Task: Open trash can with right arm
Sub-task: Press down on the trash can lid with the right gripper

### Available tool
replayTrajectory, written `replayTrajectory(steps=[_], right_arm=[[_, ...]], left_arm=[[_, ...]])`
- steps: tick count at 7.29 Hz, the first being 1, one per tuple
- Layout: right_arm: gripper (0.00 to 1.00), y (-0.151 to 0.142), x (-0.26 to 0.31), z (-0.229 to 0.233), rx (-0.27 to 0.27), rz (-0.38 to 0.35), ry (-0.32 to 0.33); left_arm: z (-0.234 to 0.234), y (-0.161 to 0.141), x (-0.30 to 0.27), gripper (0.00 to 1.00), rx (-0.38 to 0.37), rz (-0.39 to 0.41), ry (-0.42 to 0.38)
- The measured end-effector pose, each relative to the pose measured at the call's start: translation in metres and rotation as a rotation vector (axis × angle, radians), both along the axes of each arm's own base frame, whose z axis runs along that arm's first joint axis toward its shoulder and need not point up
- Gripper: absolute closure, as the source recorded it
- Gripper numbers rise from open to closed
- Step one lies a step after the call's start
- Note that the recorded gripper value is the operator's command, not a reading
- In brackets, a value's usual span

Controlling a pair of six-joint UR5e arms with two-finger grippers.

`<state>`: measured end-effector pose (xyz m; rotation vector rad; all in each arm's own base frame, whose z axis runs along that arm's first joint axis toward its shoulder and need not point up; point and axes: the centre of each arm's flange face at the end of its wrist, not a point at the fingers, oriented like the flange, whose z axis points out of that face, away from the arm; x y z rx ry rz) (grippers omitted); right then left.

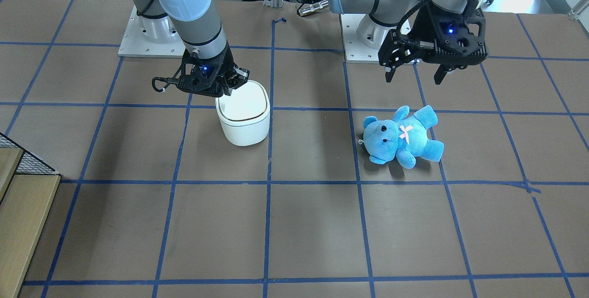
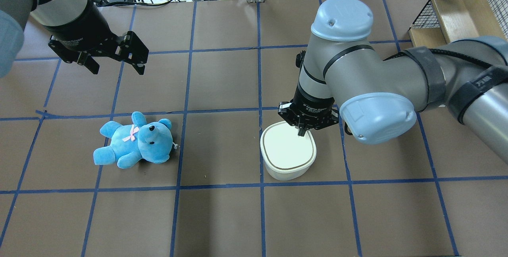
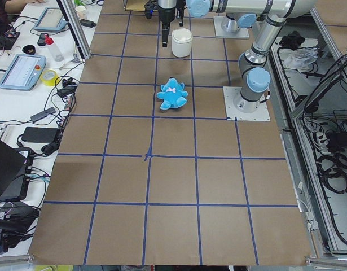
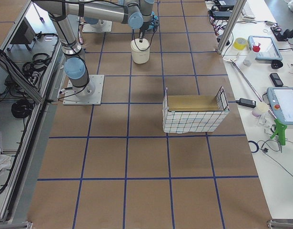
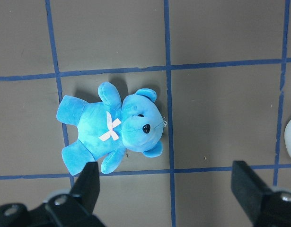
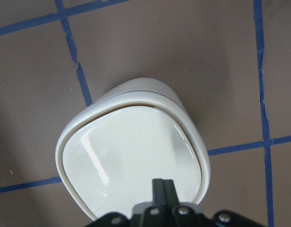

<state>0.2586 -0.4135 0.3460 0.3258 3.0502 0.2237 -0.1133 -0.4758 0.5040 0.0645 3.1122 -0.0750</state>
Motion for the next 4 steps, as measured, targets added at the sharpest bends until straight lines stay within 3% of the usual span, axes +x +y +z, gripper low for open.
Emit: replayTrajectory(steps=[4], right_arm=[[1.00,0.012,0.023,-0.010,-0.016,-0.003,0.003]], left_arm=[[0.000,0.000,0.000,0.00,0.000,0.001,0.000]])
